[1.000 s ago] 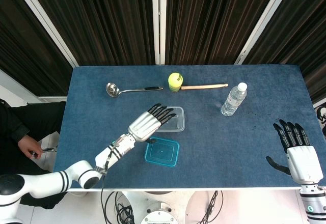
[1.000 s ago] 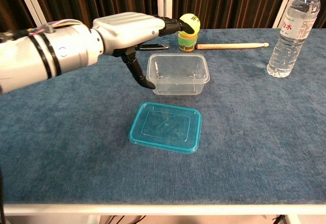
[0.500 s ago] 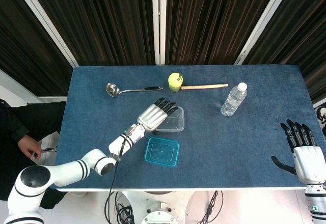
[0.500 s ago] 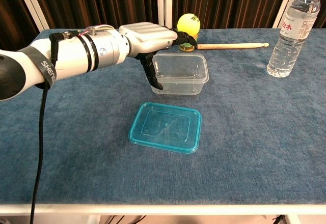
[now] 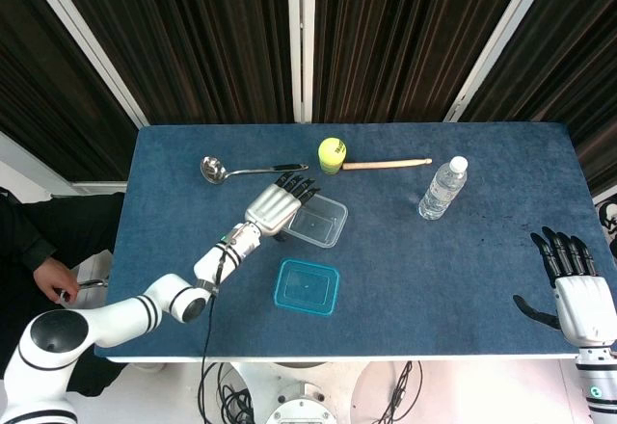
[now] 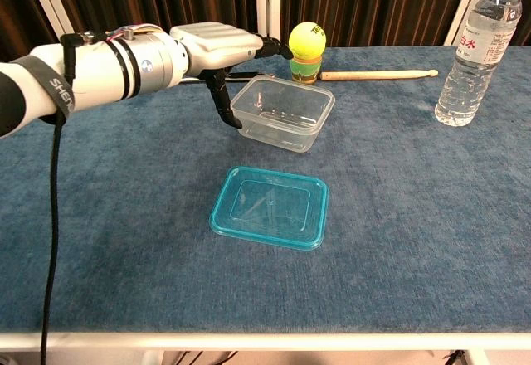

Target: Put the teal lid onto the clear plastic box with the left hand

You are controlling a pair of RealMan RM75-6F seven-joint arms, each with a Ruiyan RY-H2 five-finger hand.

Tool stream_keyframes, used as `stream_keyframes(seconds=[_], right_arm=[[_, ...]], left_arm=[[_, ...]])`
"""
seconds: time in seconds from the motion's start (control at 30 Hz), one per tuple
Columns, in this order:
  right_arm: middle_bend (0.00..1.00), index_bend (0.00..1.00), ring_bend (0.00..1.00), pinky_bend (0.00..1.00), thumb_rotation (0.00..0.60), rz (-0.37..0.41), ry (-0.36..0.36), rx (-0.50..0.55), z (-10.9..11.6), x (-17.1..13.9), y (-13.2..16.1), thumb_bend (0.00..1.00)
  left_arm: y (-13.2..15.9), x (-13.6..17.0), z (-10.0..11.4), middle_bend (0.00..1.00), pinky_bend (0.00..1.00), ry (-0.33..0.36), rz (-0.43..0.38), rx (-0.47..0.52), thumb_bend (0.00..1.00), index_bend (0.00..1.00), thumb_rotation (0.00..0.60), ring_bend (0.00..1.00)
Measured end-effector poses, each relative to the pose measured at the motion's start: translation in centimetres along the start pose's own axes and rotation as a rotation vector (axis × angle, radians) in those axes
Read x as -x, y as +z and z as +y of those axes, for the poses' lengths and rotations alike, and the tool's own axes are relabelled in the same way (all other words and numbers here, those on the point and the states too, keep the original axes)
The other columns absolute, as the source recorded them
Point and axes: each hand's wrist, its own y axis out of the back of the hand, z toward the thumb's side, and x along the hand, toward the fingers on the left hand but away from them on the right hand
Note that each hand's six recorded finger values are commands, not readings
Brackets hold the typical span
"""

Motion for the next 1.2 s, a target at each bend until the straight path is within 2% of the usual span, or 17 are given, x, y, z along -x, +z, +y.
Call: stream_keyframes(seconds=[0.17, 0.3, 0.4, 0.57, 0.7, 0.93, 1.2], right_arm=[[0.0, 0.0, 0.0, 0.0, 0.6, 0.015, 0.0, 0.003, 0.0, 0.2, 0.2, 0.11], [0.0, 0.0, 0.0, 0.0, 0.6, 0.034, -0.008, 0.006, 0.0, 0.1, 0.5, 0.11], [0.0, 0.0, 0.0, 0.0, 0.6, 0.035, -0.011, 0.009, 0.0, 0.0, 0.4, 0.11], [0.0, 0.0, 0.0, 0.0, 0.6, 0.045, -0.016, 0.013, 0.0, -0.3, 0.6, 0.11], [0.0, 0.0, 0.0, 0.0, 0.6, 0.046, -0.022, 0.019, -0.1, -0.7, 0.6, 0.11], [0.0, 0.0, 0.0, 0.0, 0.6, 0.03, -0.029, 0.02, 0.1, -1.3, 0.0, 0.11], [0.0, 0.0, 0.0, 0.0, 0.6, 0.023, -0.024, 0.027, -0.1, -1.3, -0.4, 0.11]], left_arm=[[0.9, 2.9, 0.7, 0.02, 0.0, 0.023, -0.033, 0.041, 0.0, 0.05, 0.6, 0.0], [2.1, 6.1, 1.1, 0.07, 0.0, 0.021, -0.06, 0.085, 0.0, 0.11, 0.6, 0.0], [3.3, 8.8, 0.9, 0.09, 0.01, -0.008, -0.077, 0.116, 0.0, 0.13, 0.6, 0.0], [5.1, 12.0, -0.4, 0.09, 0.01, -0.11, -0.087, 0.11, 0.0, 0.13, 0.6, 0.0], [5.8, 12.2, -1.7, 0.08, 0.01, -0.18, -0.073, 0.097, 0.0, 0.11, 0.6, 0.0], [7.4, 10.2, -3.5, 0.01, 0.02, -0.281, -0.031, 0.098, 0.0, 0.04, 0.6, 0.0], [8.8, 8.8, -4.2, 0.0, 0.02, -0.362, 0.046, 0.041, 0.0, 0.02, 0.6, 0.0]])
